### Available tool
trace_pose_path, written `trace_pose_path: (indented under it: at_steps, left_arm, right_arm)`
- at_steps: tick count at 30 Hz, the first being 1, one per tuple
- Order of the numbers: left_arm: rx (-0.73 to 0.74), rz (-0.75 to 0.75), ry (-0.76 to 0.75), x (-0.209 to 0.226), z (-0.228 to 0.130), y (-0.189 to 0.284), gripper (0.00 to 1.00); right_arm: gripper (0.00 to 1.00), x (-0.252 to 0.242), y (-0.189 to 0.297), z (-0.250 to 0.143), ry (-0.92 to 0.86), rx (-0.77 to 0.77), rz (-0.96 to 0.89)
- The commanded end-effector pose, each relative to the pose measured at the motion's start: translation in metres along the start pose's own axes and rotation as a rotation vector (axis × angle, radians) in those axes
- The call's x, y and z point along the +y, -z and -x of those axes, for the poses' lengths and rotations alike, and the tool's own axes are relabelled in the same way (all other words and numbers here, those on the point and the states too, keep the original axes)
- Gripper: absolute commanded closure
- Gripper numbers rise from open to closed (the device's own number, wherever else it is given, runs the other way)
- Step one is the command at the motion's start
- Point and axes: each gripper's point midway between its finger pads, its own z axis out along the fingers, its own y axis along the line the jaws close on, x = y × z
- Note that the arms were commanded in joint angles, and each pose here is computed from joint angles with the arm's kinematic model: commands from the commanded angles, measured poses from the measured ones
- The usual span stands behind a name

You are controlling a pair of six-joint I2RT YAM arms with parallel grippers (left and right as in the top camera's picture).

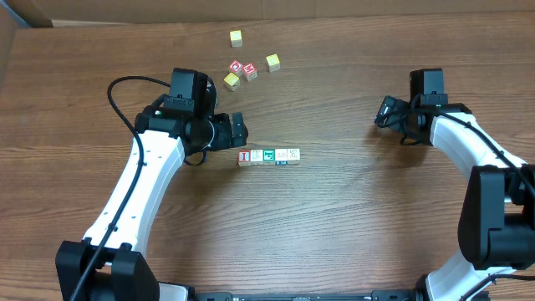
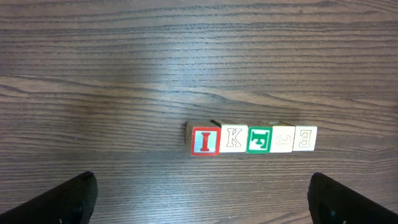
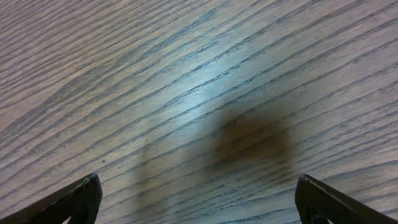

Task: Flip 5 blocks
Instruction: 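Move the right gripper from rest toward the row's right end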

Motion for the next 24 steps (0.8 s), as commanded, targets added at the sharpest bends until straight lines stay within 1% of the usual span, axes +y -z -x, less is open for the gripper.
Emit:
trace_pose_path:
  at_steps: [1, 13, 19, 24]
  left_arm:
    - [-0.002, 0.005, -0.014, 0.0, 0.001, 0.0, 0.0]
    - [-0.002, 0.005, -0.014, 0.0, 0.001, 0.0, 0.0]
    - [-0.002, 0.005, -0.014, 0.0, 0.001, 0.0, 0.0]
    - [-0.002, 0.005, -0.014, 0.0, 0.001, 0.0, 0.0]
  right_arm:
    - [0.0, 0.0, 0.002, 0.009, 0.004, -0.023, -0.002]
    - [0.0, 0.001, 0.002, 0.01, 0.003, -0.027, 0.001]
    - [0.0, 0.016, 0.005, 0.043, -0.004, -0.161, 0.061]
    - [0.0, 0.019, 0.006, 0.046, -0.004, -0.174, 0.076]
